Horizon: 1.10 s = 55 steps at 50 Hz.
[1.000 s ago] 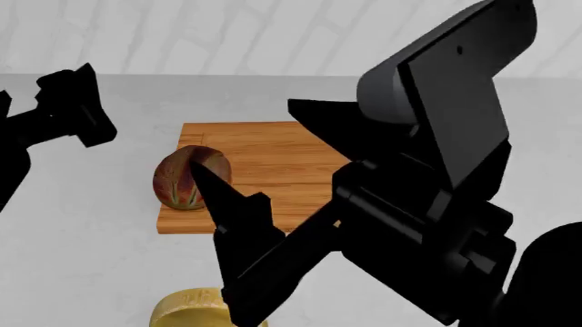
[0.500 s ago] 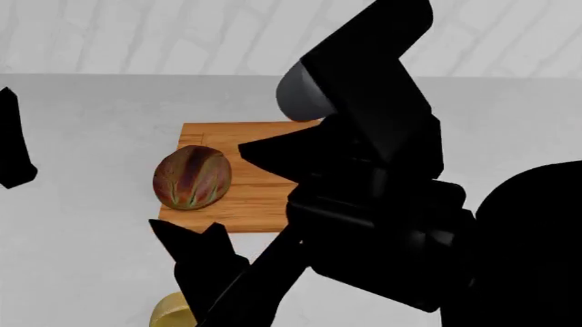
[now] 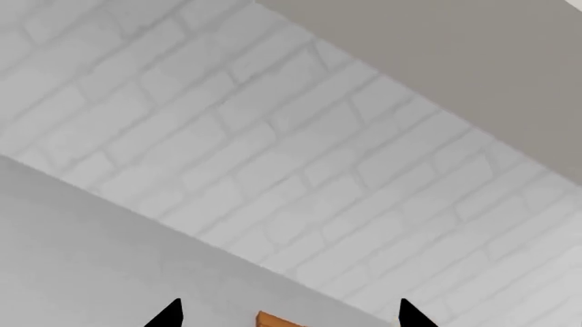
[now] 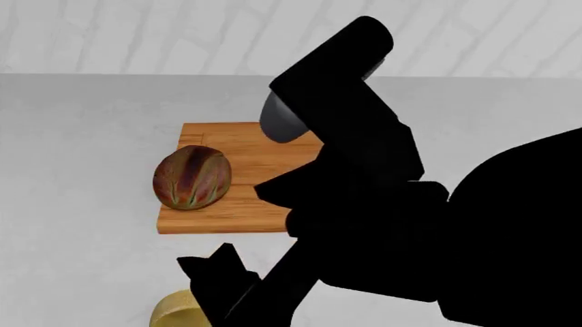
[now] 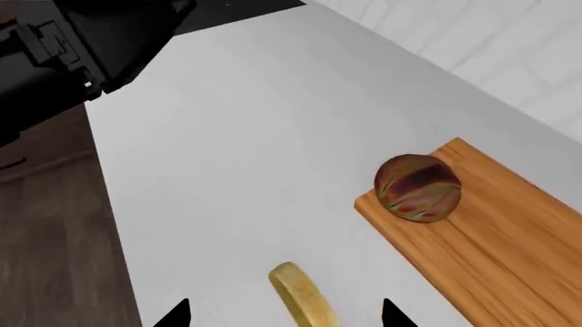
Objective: Place the bread and cheese on the cutting board.
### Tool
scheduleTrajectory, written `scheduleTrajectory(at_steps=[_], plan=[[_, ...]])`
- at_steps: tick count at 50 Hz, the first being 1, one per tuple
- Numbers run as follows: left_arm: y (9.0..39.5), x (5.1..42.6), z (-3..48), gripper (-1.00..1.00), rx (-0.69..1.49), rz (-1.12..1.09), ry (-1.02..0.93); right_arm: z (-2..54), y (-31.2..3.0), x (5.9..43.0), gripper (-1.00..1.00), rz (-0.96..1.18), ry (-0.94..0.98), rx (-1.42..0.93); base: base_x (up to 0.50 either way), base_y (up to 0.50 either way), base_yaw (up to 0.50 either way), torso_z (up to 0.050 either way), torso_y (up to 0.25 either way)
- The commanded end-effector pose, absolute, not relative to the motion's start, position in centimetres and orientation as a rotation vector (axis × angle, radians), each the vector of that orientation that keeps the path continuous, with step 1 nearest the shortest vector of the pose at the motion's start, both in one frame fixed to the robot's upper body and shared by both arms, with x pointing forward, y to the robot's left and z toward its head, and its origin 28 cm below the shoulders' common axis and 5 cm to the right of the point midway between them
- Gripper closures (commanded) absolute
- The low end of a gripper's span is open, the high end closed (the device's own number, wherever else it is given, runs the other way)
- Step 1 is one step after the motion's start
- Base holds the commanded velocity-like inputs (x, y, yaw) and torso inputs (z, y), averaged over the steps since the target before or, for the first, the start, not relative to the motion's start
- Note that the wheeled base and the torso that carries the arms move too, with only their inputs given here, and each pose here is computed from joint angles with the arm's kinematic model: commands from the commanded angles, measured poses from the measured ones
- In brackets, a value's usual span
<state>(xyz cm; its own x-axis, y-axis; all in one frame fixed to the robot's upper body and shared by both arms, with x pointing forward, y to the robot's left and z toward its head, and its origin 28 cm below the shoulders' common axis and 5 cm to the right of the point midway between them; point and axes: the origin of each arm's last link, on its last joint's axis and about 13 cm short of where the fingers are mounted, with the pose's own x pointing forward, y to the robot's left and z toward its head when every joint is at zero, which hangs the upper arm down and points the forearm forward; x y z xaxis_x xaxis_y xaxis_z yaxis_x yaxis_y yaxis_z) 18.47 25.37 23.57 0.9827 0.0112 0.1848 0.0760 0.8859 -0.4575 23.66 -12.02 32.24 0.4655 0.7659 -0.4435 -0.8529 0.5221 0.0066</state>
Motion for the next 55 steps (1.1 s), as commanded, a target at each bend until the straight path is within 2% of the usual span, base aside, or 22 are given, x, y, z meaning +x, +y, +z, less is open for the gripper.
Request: scheduleTrajectory(at_steps=[1, 24, 55], plan=[[25.6, 17.6, 23.4, -1.0, -0.479, -0.038, -0.212, 32.4, -12.0, 25.0, -1.0, 0.965, 0.478, -0.27, 0.0, 0.0, 0.0, 0.0, 0.0], [25.9, 16.9, 23.8, -1.0, -0.478, -0.052, -0.252, 30.1, -9.6, 28.4, -1.0, 0.969, 0.553, -0.387, 0.0, 0.0, 0.0, 0.0, 0.0], [25.9, 16.6, 24.0, -1.0, -0.48, -0.06, -0.258, 25.2, -7.7, 29.9, -1.0, 1.008, 0.616, -0.428, 0.0, 0.0, 0.0, 0.0, 0.0]])
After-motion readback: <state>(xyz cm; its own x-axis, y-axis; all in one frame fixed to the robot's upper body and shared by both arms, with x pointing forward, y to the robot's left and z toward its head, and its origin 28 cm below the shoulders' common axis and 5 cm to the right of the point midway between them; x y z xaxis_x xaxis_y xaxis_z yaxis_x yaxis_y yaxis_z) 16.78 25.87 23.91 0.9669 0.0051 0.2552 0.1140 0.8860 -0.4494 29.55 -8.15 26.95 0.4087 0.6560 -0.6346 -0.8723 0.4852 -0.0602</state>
